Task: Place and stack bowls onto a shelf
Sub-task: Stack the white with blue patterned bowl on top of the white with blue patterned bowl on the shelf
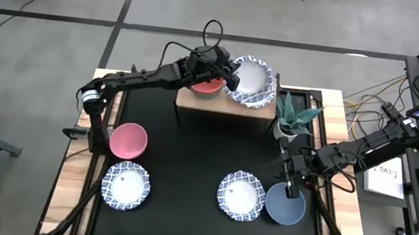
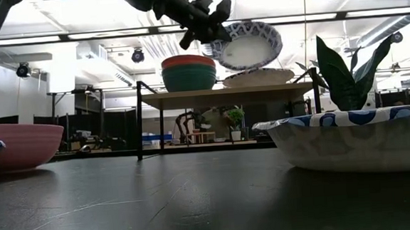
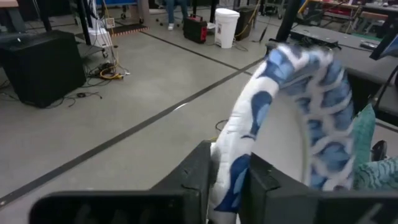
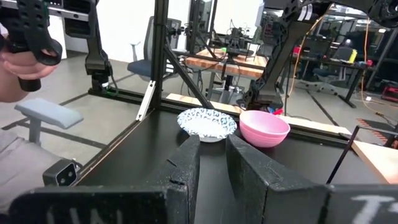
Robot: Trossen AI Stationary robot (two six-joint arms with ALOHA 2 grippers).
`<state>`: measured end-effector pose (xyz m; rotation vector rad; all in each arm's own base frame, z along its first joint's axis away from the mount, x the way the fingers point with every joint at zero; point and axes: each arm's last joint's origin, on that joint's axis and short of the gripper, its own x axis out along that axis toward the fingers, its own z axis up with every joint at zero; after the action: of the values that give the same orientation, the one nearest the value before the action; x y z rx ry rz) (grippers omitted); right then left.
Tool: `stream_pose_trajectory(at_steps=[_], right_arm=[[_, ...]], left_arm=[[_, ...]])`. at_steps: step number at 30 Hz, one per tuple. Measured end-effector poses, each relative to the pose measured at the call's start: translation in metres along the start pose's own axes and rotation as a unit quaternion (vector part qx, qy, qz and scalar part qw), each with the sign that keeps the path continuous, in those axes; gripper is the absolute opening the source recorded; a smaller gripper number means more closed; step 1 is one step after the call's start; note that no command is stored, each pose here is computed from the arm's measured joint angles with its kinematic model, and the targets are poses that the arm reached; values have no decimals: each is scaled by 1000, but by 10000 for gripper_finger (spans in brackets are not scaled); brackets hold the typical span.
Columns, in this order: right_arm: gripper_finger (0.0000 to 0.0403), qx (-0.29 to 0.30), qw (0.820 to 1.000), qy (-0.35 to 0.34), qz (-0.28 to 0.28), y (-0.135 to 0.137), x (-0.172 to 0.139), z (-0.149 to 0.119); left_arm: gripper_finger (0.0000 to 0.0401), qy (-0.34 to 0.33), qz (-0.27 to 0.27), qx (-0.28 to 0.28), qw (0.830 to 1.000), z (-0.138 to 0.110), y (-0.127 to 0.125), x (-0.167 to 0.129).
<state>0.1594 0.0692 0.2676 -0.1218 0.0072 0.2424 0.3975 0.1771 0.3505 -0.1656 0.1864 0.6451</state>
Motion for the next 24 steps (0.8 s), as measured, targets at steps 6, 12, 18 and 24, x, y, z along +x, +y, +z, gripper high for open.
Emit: stream_pose_trajectory(at_steps=[6, 12, 18, 24], right_arm=[[68, -3, 1000, 0, 0, 0, 0, 0], [68, -4, 1000, 0, 0, 0, 0, 0], [68, -4, 1000, 0, 0, 0, 0, 0], [68, 0, 1000, 1, -4, 0, 0, 0]], left_arm=[[74, -2, 0, 0, 1000, 0, 0, 0], [105, -1, -1, 1, 1000, 0, 0, 0], [138, -3, -1, 13, 1000, 1, 0, -1], [166, -11, -3, 17, 1000, 8, 0, -7]])
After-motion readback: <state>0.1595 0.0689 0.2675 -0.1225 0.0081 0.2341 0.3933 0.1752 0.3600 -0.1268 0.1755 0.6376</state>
